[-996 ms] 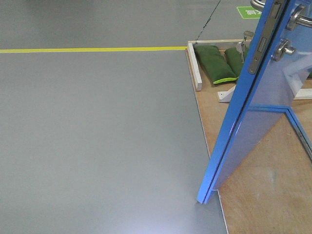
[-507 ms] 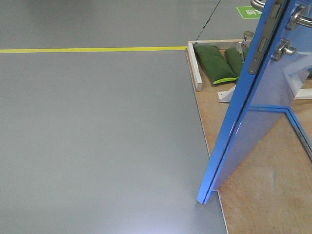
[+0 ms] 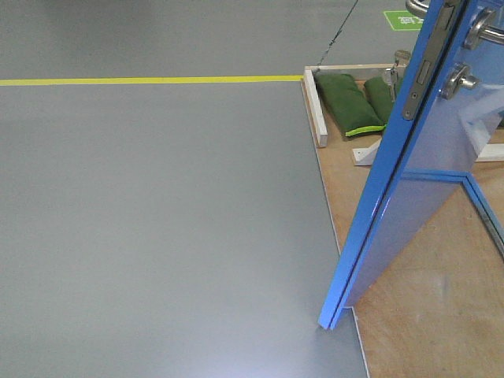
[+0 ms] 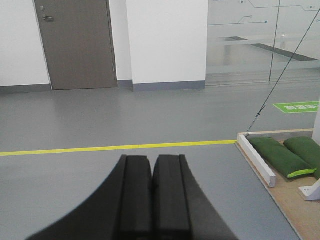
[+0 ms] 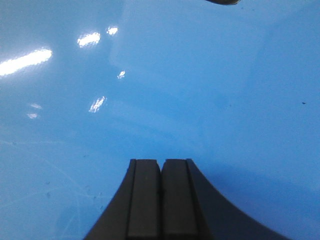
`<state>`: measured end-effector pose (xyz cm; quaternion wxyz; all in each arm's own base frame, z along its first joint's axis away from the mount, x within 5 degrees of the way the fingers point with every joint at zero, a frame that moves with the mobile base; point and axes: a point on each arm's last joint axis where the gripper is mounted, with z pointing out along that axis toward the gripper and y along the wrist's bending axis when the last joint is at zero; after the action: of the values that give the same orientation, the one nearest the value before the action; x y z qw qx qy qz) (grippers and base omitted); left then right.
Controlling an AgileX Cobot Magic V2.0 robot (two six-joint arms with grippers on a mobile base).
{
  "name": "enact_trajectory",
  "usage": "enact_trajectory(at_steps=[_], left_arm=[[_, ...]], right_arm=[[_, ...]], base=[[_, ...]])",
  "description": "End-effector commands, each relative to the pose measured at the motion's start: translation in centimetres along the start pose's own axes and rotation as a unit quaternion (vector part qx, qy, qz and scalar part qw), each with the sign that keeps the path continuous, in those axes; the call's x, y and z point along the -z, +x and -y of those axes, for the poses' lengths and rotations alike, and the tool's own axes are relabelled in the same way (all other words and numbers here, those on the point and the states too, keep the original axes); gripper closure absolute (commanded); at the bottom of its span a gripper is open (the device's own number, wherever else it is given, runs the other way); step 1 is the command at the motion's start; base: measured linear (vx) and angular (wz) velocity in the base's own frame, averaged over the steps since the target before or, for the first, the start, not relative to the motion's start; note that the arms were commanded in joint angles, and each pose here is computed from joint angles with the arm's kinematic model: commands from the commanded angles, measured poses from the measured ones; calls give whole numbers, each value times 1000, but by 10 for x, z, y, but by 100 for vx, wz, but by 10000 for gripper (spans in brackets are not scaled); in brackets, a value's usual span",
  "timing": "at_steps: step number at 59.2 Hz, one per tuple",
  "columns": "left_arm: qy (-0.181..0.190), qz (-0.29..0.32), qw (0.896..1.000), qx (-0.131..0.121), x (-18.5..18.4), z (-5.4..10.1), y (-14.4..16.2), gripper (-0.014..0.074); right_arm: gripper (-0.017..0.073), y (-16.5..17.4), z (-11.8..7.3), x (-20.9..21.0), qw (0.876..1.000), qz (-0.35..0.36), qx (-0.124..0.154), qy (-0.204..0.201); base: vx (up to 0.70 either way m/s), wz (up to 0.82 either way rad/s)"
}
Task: Move to blue door and open it
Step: 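Push the blue door open with the right gripper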
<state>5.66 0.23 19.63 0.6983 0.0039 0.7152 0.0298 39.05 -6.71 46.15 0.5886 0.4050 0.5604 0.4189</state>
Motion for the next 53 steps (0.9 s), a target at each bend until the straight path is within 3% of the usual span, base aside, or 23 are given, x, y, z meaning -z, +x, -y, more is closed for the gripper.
enact_trajectory(at_steps=[1,53], left_arm=[[0,62,998,4,3,0,-17,521],[0,62,998,4,3,0,-17,521]], right_arm=[[561,-2,-26,12,999,2,8,-33],[561,-2,-26,12,999,2,8,-33]], base=[[1,2],[4,4]])
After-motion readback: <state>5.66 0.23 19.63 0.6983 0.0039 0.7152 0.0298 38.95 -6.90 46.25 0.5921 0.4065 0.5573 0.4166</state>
